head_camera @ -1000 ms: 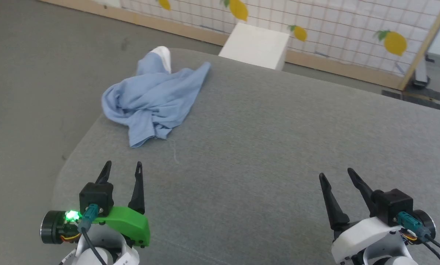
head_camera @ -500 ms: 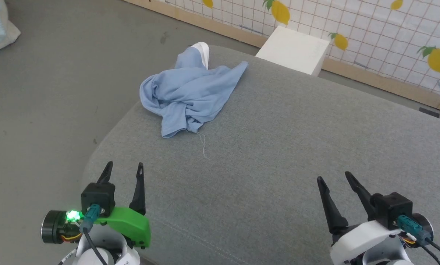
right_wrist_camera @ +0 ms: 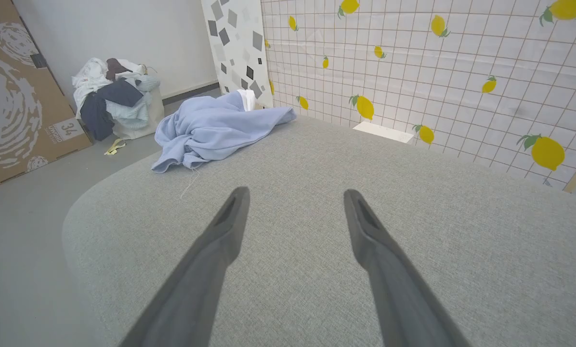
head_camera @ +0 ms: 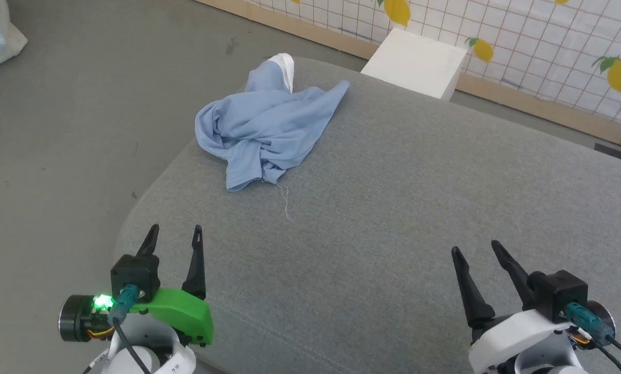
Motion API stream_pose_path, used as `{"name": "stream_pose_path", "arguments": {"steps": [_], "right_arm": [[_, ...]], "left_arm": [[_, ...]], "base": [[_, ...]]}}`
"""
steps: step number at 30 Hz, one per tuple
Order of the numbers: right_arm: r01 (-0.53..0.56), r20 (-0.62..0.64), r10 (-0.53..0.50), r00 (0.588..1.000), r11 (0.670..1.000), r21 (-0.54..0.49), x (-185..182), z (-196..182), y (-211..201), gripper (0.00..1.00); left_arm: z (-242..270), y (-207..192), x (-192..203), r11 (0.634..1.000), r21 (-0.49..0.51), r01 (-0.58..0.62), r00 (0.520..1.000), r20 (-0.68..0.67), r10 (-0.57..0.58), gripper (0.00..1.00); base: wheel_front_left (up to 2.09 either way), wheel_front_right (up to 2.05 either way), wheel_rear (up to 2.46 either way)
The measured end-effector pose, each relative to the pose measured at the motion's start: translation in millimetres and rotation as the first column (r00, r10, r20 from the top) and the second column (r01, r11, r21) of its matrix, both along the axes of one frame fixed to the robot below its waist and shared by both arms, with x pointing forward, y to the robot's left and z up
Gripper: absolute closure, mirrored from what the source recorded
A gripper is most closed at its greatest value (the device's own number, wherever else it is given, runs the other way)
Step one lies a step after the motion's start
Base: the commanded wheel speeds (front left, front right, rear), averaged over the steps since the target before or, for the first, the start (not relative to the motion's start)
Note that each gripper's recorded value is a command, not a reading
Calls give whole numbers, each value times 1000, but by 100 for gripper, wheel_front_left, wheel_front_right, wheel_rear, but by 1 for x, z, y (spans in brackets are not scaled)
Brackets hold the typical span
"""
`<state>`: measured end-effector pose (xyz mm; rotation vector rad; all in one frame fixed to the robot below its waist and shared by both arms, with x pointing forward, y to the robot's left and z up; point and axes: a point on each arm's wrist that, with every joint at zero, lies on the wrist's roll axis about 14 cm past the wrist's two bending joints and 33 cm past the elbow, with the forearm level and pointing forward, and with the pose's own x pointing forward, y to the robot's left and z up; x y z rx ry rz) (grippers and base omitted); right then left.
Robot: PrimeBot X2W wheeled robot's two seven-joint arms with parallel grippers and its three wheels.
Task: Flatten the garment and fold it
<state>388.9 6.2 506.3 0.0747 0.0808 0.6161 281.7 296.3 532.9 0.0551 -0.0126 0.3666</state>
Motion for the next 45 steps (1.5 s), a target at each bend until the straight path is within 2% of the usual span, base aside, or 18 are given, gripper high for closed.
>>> {"name": "stream_pose_path", "arguments": {"steps": [7, 14, 20, 25, 29, 34, 35, 41, 45], "right_arm": [[9, -6, -9, 1000, 1000, -4, 7, -1, -4, 0], [44, 27, -43, 999, 999, -9, 33, 6, -18, 0], [89, 35, -88, 995, 996, -27, 54, 1, -38, 0], [128, 21, -128, 992, 992, -18, 69, -8, -52, 0], [175, 9, -175, 985, 984, -27, 76, -18, -70, 0], [233, -11, -233, 972, 972, -41, 82, -33, -91, 0], [260, -26, -262, 965, 964, -57, 84, -44, -101, 0], [310, -59, -316, 947, 947, -87, 81, -64, -121, 0], [334, -75, -343, 936, 936, -115, 79, -75, -132, 0]], "left_arm": [[-2, 0, 14, 999, -24, 23, 999, -24, -24, 0], [33, 22, 62, 996, 32, 84, 996, 15, -85, 0], [48, 32, 128, 978, 64, 200, 977, -92, -194, 0], [25, 47, 175, 976, -19, 219, 947, -238, -217, 0], [-12, 51, 206, 966, -154, 206, 894, -372, -250, 0], [-32, 46, 245, 942, -259, 212, 823, -472, -315, 0], [-53, 47, 258, 935, -296, 195, 765, -550, -334, 0], [-99, 46, 270, 919, -373, 125, 653, -666, -359, 0], [-128, 44, 269, 920, -381, 91, 574, -735, -361, 0]], "base": [[0, 0, 0], [0, 0, 0], [0, 0, 0], [0, 0, 0], [0, 0, 0], [0, 0, 0], [0, 0, 0], [0, 0, 0], [0, 0, 0]]}}
